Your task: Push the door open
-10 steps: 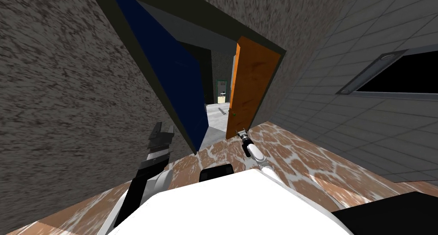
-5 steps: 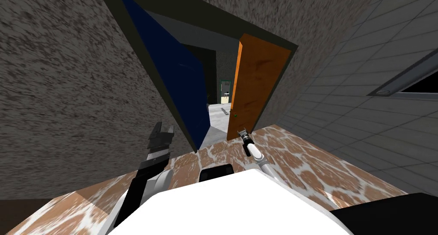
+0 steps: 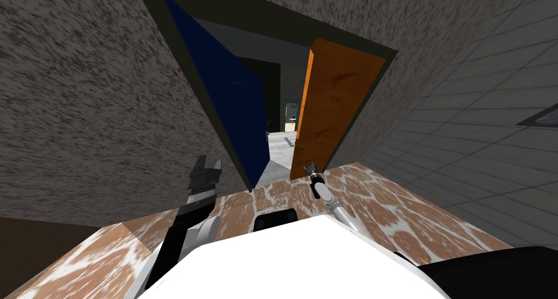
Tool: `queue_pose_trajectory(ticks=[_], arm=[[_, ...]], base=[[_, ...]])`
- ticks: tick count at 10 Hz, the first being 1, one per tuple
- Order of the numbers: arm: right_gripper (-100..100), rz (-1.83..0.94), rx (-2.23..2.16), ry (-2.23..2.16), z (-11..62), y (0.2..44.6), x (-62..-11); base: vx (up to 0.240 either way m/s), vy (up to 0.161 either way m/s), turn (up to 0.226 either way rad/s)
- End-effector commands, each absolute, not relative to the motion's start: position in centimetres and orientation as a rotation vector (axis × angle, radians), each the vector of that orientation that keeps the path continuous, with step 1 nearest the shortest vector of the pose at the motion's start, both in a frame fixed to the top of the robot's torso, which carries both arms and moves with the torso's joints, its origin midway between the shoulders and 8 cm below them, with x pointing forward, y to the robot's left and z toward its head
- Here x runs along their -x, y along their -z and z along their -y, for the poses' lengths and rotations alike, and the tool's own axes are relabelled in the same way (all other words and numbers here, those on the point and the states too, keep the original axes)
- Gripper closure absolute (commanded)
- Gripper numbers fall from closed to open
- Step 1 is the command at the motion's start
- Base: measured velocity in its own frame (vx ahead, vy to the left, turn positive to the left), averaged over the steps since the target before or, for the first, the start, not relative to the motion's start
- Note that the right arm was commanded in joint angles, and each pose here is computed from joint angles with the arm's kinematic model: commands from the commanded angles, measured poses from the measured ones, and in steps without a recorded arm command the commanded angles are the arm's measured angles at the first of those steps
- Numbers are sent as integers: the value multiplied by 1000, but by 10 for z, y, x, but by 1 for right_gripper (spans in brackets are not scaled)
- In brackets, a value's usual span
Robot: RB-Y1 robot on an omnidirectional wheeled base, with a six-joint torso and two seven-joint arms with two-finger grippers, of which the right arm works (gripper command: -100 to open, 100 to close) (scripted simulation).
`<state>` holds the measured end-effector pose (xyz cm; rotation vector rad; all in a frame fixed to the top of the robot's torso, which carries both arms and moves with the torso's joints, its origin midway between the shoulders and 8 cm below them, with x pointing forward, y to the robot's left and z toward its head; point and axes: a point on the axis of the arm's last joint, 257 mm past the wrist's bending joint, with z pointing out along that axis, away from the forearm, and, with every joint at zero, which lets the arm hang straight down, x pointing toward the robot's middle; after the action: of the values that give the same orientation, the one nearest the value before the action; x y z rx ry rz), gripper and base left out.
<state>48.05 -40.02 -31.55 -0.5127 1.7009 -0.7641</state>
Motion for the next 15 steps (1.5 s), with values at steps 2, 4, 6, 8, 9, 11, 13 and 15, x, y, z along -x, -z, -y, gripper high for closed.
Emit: queue_pose_trajectory(ticks=[2,4,6,8,9,11,13,15], arm=[[-100,-1673,595,862,410,315,-483],[-100,-1657,634,903,412,314,-484],[-100,-1628,700,975,418,312,-486],[-100,-1599,758,1036,423,310,-488],[-100,-1583,787,1065,425,309,-489],[-100,-1549,845,1124,429,307,-491],[-100,-1519,892,1170,431,305,-493],[-100,-1488,938,1214,433,303,-494]], base=[[-5,-123,179],[3,-103,108],[-7,-86,128],[-8,-104,168],[-8,-84,139],[-35,-105,150],[-8,-94,118],[-1,-88,118]])
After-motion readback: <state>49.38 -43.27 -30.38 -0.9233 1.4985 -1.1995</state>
